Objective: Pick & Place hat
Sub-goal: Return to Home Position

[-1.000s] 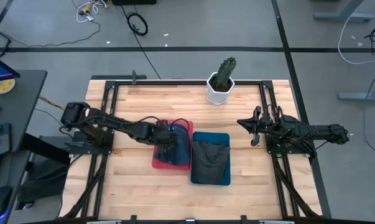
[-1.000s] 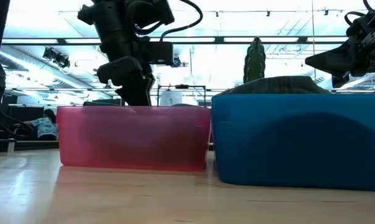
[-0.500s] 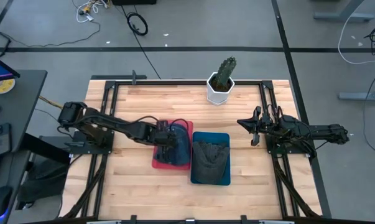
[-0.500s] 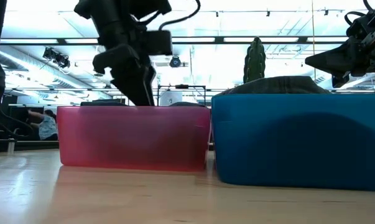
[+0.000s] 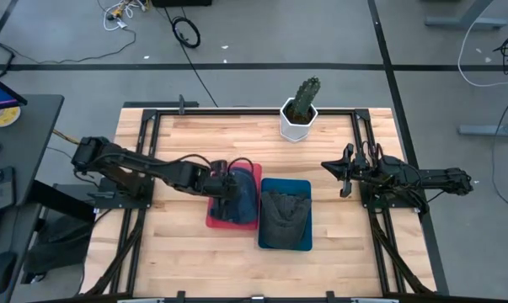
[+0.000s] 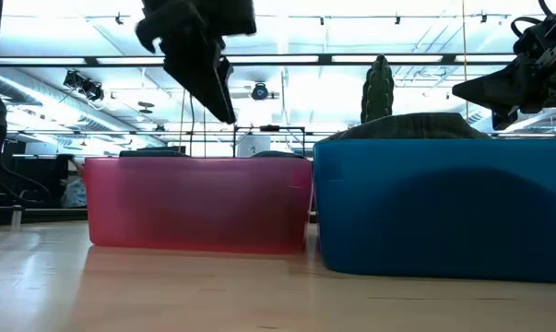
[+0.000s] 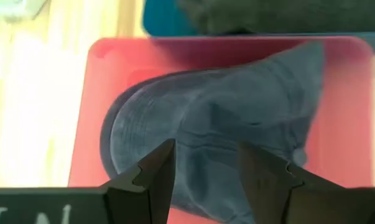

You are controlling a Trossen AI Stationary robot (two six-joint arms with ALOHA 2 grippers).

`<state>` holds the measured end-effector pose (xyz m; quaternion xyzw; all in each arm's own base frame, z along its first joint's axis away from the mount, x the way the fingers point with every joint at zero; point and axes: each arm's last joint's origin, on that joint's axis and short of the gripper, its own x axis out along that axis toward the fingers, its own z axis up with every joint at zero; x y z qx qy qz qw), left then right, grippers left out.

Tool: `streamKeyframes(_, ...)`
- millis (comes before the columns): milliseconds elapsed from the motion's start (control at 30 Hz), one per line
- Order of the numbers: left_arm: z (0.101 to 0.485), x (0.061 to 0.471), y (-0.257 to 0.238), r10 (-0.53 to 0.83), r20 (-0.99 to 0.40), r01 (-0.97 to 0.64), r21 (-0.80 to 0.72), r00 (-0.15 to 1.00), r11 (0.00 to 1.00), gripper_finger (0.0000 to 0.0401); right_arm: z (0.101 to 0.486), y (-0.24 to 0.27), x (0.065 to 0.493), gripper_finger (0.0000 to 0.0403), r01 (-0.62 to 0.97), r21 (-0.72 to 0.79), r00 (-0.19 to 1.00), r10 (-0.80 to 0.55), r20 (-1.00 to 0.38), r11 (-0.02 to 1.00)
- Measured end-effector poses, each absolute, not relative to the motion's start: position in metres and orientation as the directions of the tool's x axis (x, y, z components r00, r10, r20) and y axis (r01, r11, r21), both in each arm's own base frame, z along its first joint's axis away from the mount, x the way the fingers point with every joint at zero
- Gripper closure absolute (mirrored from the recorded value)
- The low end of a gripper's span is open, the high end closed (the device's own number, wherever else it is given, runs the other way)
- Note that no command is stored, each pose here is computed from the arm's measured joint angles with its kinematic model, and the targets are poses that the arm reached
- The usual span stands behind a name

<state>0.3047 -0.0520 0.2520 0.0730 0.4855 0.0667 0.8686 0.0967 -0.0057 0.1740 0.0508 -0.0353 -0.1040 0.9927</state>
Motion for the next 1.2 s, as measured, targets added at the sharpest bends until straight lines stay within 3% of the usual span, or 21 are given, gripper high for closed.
streamKeyframes(200, 0.275, 0.297, -0.052, 0.167, -0.738, -0.033, 0.193, 0.654, 0.981, 0.0229, 0.174, -0.006, 0.097, 0.0389, 0.203, 0.108, 0.976, -0.210, 0.060, 0.973)
streamKeyframes(467, 0.284, 0.236, -0.032, 0.165, -0.630, -0.080, 0.161, 0.759, 0.984, 0.0229, 0.174, -0.006, 0.097, 0.0389, 0.203, 0.108, 0.976, -0.210, 0.060, 0.973)
streamKeyframes(767, 0.275, 0.177, -0.016, 0.161, -0.230, -0.129, 0.148, 0.960, 0.981, 0.0229, 0.174, -0.006, 0.097, 0.0389, 0.203, 0.108, 0.976, -0.210, 0.060, 0.973)
streamKeyframes(900, 0.263, 0.159, -0.013, 0.156, -0.054, -0.147, 0.139, 0.986, 0.979, 0.0229, 0.174, -0.006, 0.097, 0.0389, 0.203, 0.108, 0.976, -0.210, 0.060, 0.973)
streamKeyframes(1067, 0.245, 0.136, -0.007, 0.179, 0.027, -0.181, 0.109, 0.984, 0.977, 0.0229, 0.174, -0.006, 0.097, 0.0389, 0.203, 0.108, 0.976, -0.210, 0.060, 0.973)
streamKeyframes(1200, 0.232, 0.121, -0.008, 0.079, 0.110, -0.088, 0.075, 0.991, 0.993, 0.0229, 0.174, -0.006, 0.097, 0.0389, 0.203, 0.108, 0.976, -0.210, 0.060, 0.973)
